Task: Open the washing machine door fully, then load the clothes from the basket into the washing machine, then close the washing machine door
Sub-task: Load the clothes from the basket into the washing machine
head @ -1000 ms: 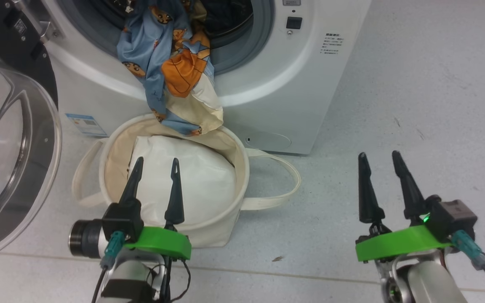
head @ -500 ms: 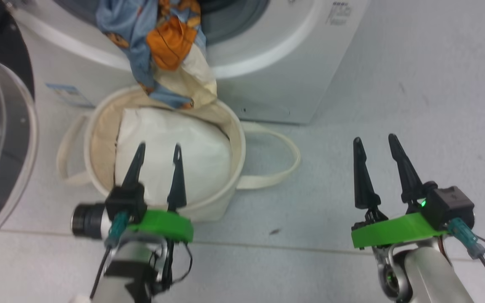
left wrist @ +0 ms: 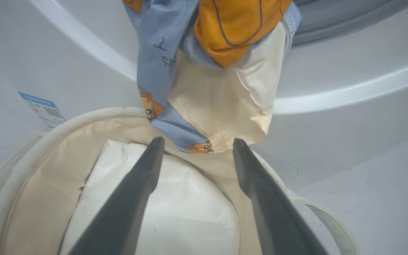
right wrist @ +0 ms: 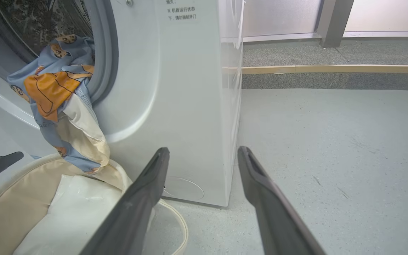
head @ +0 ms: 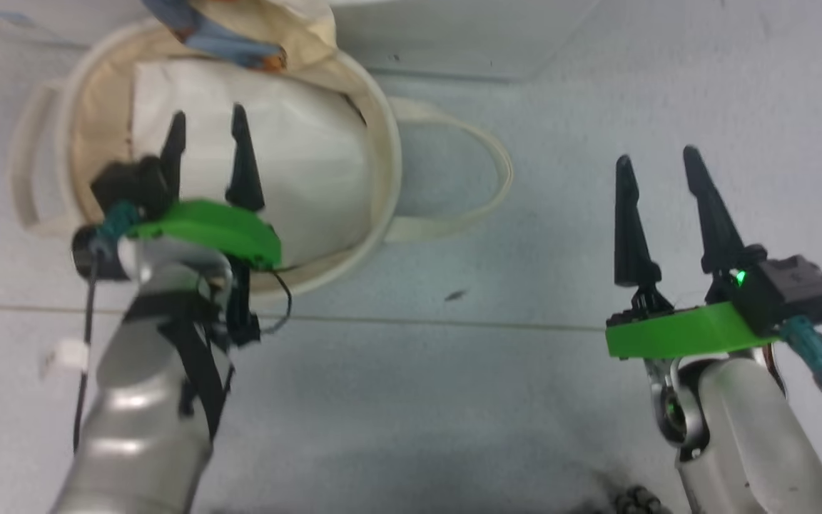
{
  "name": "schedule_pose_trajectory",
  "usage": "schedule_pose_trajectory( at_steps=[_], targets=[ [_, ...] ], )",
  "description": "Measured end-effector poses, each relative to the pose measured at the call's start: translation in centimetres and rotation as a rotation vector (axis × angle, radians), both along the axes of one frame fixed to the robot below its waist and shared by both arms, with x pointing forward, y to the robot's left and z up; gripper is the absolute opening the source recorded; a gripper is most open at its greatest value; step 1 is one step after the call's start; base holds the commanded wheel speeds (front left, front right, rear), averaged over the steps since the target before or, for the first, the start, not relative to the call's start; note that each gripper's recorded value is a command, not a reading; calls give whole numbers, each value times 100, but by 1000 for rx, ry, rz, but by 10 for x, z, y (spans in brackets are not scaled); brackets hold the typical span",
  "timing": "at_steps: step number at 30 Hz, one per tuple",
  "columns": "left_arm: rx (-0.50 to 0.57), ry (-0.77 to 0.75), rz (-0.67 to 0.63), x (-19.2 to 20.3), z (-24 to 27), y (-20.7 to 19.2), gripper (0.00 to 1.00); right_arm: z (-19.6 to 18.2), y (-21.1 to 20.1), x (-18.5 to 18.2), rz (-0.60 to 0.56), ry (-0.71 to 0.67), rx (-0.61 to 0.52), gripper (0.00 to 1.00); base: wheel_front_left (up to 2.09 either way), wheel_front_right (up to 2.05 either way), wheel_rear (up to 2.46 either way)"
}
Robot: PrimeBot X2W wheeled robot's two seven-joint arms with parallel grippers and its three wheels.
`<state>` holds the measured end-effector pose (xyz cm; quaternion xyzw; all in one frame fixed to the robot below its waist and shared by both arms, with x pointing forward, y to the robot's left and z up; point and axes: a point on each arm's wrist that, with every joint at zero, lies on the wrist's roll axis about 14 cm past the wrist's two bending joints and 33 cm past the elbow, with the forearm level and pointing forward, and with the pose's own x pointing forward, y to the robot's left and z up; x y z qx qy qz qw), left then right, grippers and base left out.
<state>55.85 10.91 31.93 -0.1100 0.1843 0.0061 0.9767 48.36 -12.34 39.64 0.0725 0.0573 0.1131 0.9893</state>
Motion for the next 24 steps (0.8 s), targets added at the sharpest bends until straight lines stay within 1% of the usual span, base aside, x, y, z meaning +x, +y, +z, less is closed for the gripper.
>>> schedule_pose_trajectory(
  at_steps=[2, 6, 9, 13, 14, 16, 17, 22, 24],
  targets=[
    [-18, 38, -10, 9, -17, -5, 100, -11, -3, 2, -6, 20, -5, 100, 0, 0, 0],
    [-6, 93, -41, 28, -42, -17, 100, -24, -9, 5, -18, 42, -13, 100, 0, 0, 0],
    [6, 106, -63, 43, -54, -26, 100, -34, -13, 5, -27, 60, -18, 100, 0, 0, 0],
    [18, 162, -36, 52, -74, -29, 100, -38, -17, 7, -33, 63, -21, 100, 0, 0, 0],
    [9, 181, -22, 52, -79, -28, 100, -40, -18, 7, -36, 66, -18, 100, 0, 0, 0],
    [-64, 219, 42, 54, -89, -26, 100, -42, -19, 6, -37, 72, -18, 100, 0, 0, 0],
    [-83, 231, 64, 56, -92, -25, 100, -43, -19, 6, -38, 75, -16, 100, 0, 0, 0],
    [-157, 248, 103, 68, -98, -30, 100, -45, -15, 8, -24, 71, -14, 100, 0, 0, 0],
    [-160, 247, 103, 71, -98, -31, 100, -46, -16, 8, -24, 72, -15, 100, 0, 0, 0]
  ],
)
